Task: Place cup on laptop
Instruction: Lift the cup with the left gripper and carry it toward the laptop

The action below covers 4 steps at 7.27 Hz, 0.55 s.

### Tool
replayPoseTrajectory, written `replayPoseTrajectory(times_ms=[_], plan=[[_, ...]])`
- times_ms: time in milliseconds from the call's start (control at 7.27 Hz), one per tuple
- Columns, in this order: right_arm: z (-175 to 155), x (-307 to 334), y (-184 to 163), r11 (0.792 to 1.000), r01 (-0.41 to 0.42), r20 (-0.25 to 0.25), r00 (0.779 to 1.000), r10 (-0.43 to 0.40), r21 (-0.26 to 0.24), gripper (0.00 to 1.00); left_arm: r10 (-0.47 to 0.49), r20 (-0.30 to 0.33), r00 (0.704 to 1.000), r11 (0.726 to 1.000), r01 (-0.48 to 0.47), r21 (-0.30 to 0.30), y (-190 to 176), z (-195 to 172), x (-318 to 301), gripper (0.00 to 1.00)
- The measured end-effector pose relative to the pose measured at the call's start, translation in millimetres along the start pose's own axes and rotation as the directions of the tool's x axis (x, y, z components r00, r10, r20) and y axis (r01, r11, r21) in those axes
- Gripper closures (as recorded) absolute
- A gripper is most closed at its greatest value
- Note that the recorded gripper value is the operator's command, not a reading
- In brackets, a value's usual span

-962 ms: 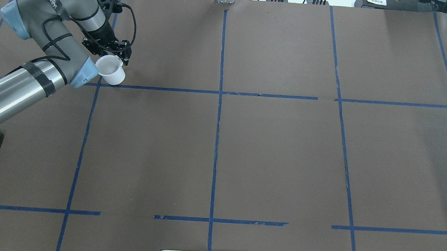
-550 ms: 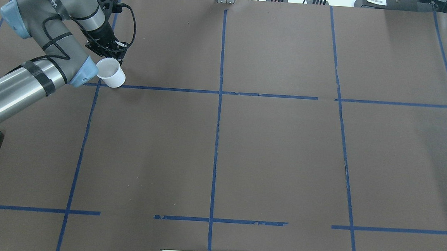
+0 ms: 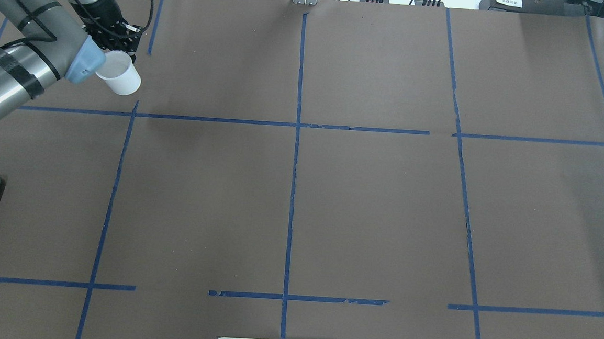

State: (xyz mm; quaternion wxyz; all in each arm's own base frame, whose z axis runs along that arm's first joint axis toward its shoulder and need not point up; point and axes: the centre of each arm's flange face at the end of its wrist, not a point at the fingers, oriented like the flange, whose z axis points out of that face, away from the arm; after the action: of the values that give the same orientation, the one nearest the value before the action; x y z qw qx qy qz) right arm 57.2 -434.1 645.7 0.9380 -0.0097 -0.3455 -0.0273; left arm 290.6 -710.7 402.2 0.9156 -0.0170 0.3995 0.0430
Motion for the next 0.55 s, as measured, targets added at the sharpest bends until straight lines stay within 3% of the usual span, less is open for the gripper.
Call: replayPoseTrajectory(times_ms=[275,550], plan=[[0.0,0.1,0.0,1.0,0.0,-0.001,1.0,0.0,0.0,0.0,0.045,0.04,0.998,0.999,-0.045,-0.009,51.7,-59.8,-67.6,1.0],[0.0,0.0,0.0,1.0,-0.001,0.0,1.0,0.001,0.0,0.0,0.115,0.059,0.992,0.993,-0.115,-0.012,125.1,-78.8,-147.6,1.0]])
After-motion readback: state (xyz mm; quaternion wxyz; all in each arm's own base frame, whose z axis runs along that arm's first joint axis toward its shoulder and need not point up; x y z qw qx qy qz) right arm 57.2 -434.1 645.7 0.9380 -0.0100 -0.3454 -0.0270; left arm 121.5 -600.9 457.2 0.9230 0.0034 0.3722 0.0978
